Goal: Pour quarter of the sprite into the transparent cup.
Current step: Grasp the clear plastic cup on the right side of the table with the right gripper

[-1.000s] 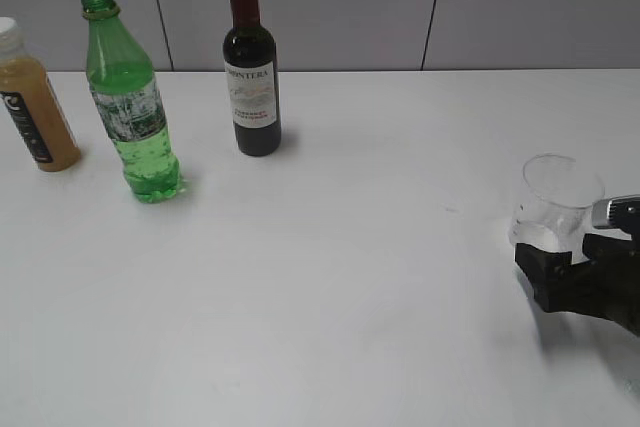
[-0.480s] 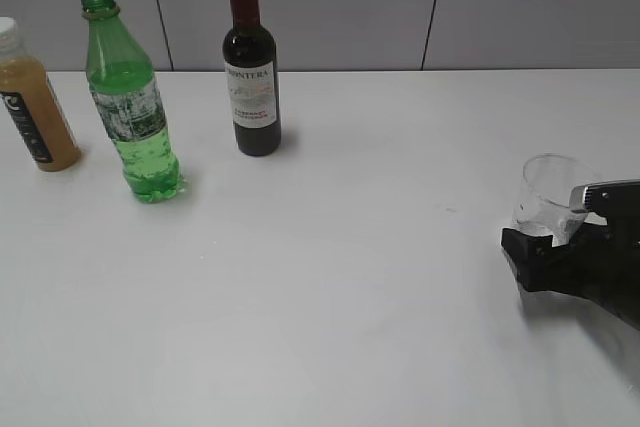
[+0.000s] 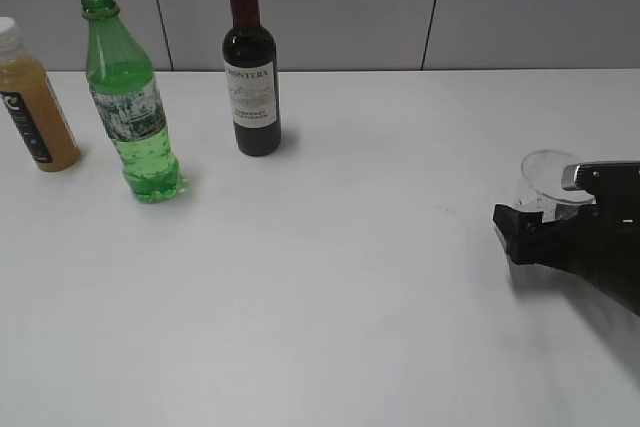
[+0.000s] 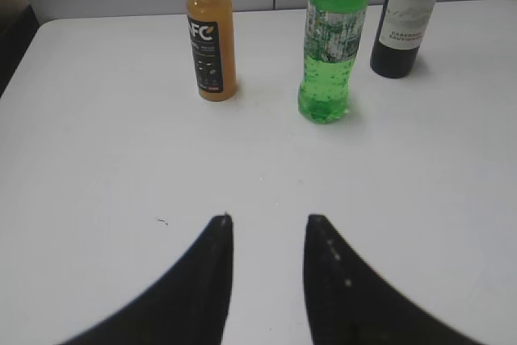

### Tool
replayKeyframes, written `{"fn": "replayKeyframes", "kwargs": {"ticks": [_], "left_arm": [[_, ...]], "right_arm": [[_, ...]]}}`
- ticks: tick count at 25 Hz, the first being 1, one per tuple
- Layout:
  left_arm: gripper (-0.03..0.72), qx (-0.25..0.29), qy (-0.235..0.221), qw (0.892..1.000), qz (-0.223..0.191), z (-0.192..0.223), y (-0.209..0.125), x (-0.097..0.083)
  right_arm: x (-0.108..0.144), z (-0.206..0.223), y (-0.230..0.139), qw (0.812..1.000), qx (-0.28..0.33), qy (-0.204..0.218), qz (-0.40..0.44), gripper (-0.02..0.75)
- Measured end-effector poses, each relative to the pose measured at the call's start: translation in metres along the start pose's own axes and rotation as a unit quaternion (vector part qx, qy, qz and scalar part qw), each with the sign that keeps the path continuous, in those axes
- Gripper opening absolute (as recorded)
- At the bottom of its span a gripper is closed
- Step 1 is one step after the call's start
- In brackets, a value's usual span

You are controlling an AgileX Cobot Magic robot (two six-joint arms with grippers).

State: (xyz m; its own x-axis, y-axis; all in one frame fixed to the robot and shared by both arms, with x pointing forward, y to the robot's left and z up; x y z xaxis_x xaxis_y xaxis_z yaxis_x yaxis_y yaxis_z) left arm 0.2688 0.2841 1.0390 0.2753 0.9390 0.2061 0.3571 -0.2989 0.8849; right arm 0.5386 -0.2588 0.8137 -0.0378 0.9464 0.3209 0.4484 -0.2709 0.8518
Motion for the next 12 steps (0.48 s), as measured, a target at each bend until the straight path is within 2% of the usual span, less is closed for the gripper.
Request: {"fn": "replayKeyframes", "kwargs": {"ticks": [7,12], "left_arm": [[0.237,0.000,0.000,1.000,0.000,0.0000,0.0000,0.0000],[0.237,0.000,0.000,1.000,0.000,0.0000,0.0000,0.0000]], "right_arm": [[0.0045,0.0067,0.0062,1.000,-0.010,0.015,-0.003,0.679],[0.0073,0.0067,0.0051,1.000,-0.007,0.026,-0.008,0.575]]}}
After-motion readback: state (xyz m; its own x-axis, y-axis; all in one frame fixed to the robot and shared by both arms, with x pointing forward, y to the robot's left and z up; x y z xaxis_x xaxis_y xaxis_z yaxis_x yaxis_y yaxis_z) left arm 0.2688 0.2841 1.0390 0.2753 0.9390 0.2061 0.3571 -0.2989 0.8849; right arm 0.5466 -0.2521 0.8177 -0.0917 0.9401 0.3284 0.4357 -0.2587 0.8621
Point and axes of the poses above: a point on each arm's last joint axis where the gripper is mounted, z pointing out along that axis toward the gripper, x along the wrist's bending axis when the last joint is at zero, y = z × x, the point moved 4 cm from there along z, pointing out along that axis toward the gripper, and after that the axes turned 15 degrees about z, right-handed, at the moved point
